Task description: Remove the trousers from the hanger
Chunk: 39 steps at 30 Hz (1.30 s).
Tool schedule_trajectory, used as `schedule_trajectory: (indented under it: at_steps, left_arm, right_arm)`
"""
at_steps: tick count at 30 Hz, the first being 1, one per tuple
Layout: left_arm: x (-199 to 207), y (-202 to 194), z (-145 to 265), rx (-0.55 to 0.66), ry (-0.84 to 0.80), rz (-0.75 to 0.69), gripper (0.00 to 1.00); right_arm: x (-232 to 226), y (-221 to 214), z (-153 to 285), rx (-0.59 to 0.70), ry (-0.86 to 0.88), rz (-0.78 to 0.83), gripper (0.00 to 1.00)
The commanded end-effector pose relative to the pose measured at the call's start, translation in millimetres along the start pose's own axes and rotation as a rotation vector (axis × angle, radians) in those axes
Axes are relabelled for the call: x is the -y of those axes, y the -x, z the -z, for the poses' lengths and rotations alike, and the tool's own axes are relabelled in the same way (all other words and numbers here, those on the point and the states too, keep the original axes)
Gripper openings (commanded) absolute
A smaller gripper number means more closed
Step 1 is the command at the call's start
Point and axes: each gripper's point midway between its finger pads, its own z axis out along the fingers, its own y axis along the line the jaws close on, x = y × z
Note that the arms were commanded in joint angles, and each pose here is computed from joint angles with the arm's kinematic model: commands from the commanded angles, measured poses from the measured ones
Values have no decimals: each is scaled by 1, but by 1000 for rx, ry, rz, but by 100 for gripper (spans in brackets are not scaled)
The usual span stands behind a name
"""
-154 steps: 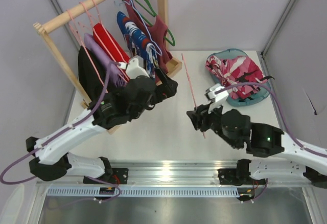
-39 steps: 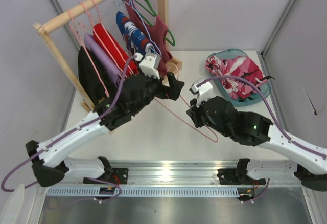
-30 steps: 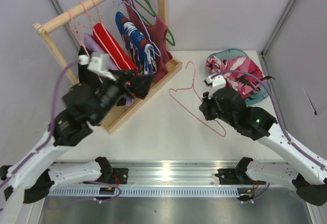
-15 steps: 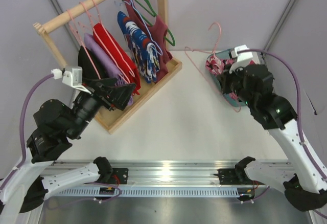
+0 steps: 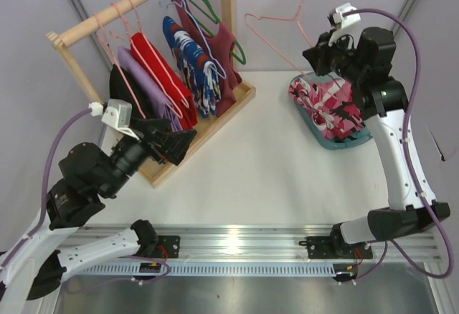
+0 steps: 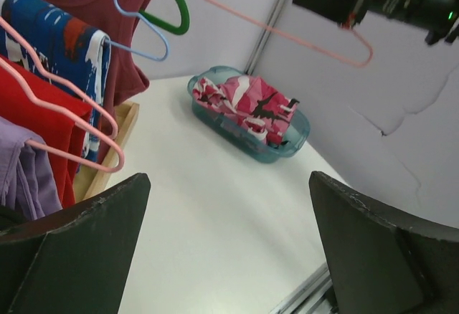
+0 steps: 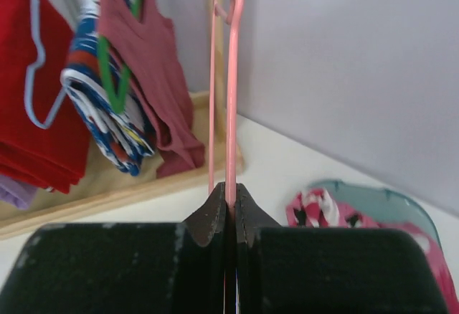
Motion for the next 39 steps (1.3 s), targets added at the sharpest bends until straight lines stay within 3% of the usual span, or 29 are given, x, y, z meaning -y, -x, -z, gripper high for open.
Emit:
schedule_trajectory:
  at_steps: [1,3,5,6,16,31,39]
  left_arm:
    - [-3,-20,-1,-44,-15,-49,100]
    - [-3,-20,-1,-35,-21,-45,99]
    - [-3,-26,-3,-47,-25,-52,99]
    - [-2,-26,-4,-47,-28,-53,99]
    - [0,-40,-17,-87,-38,-110,99]
    - [-8,-64,-26,-144,-8,-140,99]
    - [-11,-60,-21,-132,-4,-148,100]
  right_arm:
    - [-22,54,-13,162,173,109,0]
    - [-16,41,-41,113,190,100,0]
    - [-16,55,-51,133,208,112,0]
    - [-13,39,-71,88,212,97,0]
    - [-22,52,-146,179,310,94,0]
    - [-84,79,-209,421,351,188,0]
    - [-77,87,-227,496,260,130,0]
